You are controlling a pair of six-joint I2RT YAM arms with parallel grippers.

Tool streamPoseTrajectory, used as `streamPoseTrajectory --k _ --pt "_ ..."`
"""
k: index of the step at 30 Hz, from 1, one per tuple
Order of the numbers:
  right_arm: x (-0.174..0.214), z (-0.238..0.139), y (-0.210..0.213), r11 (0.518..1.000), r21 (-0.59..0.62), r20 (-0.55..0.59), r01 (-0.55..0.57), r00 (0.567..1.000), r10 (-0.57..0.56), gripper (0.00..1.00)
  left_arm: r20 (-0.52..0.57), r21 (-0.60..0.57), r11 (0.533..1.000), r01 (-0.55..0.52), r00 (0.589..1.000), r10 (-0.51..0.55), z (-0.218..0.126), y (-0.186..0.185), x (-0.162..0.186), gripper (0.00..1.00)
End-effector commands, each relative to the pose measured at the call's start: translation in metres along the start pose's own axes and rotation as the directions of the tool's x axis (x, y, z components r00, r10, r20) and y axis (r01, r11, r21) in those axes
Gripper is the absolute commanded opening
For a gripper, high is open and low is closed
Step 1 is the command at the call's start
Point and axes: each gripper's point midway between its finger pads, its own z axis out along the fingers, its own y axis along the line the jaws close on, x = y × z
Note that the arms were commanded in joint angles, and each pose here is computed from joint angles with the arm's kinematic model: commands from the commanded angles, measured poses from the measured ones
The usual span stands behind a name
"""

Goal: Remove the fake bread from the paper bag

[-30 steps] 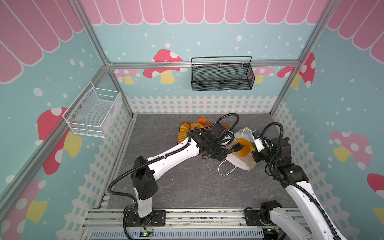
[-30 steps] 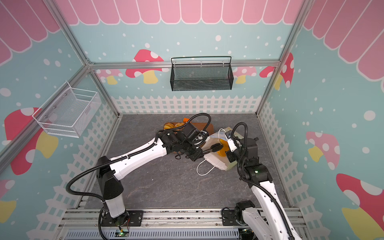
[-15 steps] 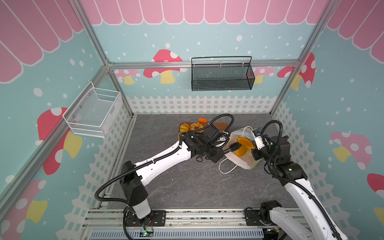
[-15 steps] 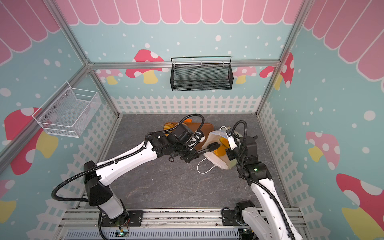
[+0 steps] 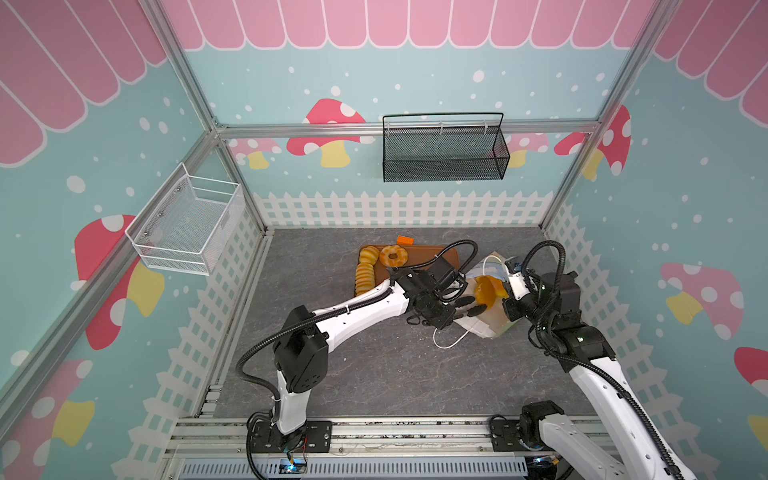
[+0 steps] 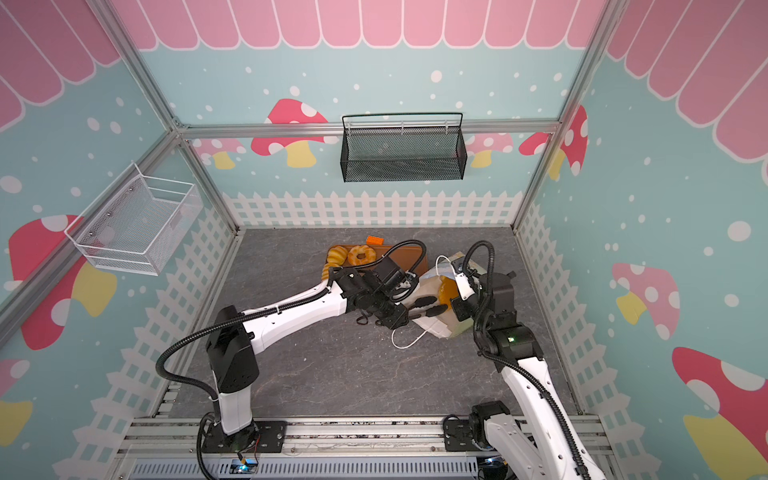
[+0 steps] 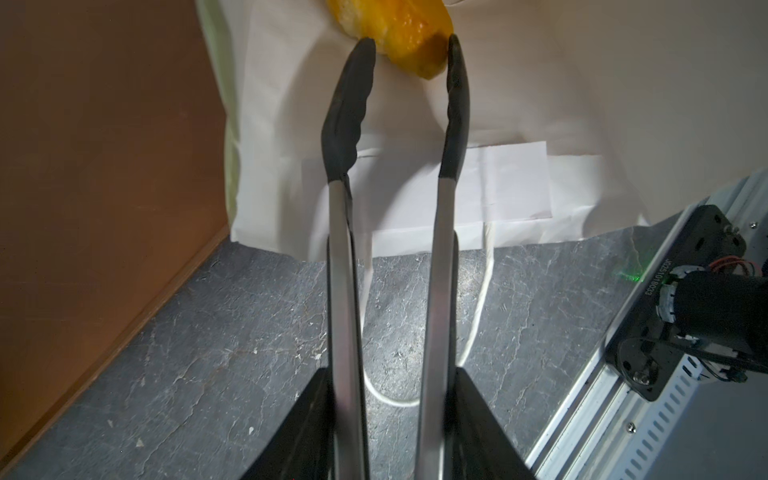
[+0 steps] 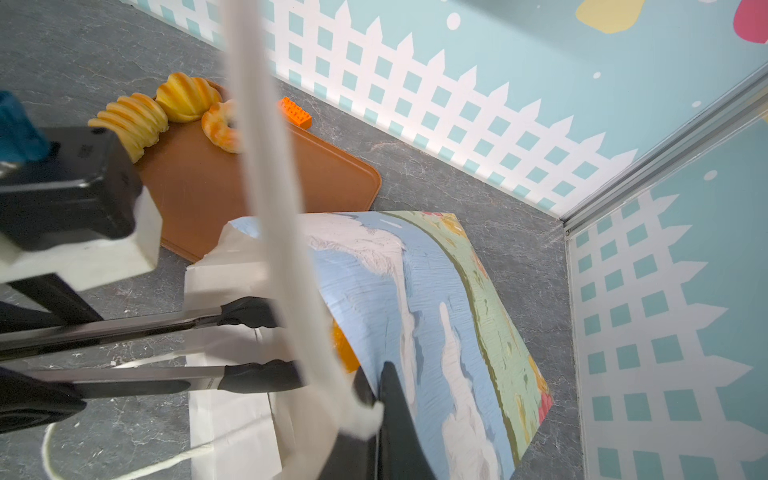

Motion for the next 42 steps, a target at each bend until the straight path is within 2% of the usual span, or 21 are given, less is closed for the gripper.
streamPoseTrajectory --k 1,11,18,24,36,42 --pt "-0.005 -0.004 0.001 1.0 -0.004 0.028 0.005 1.0 -0.005 0.0 0.062 0.016 1.0 0.018 0.998 -0.019 -0.013 -0.002 -0.022 0.43" --pt "-0.006 -0.003 0.003 1.0 -0.016 0.03 0.007 1.0 -0.007 0.0 0.097 0.016 0.994 0.111 0.989 -0.112 -0.014 0.003 -0.041 0.44" --pt "-0.004 -0.002 0.004 1.0 -0.02 0.037 0.012 0.999 -0.011 0.0 0.156 0.009 0.977 0.214 0.965 -0.213 -0.022 -0.006 -0.054 0.44" --pt "-0.003 -0.001 0.005 0.999 -0.022 0.034 0.028 0.999 -0.027 0.0 0.156 0.024 0.949 0.313 0.937 -0.313 -0.011 -0.016 -0.054 0.44" --pt "-0.005 -0.003 0.006 0.999 -0.03 0.047 0.025 0.999 -0.024 0.0 0.119 0.1 0.929 0.355 0.923 -0.365 0.013 -0.039 -0.055 0.46" --pt "-0.007 -0.002 0.007 0.999 -0.036 0.056 0.018 0.998 -0.016 0.0 0.108 0.181 0.91 0.373 0.912 -0.396 0.023 -0.055 -0.065 0.46"
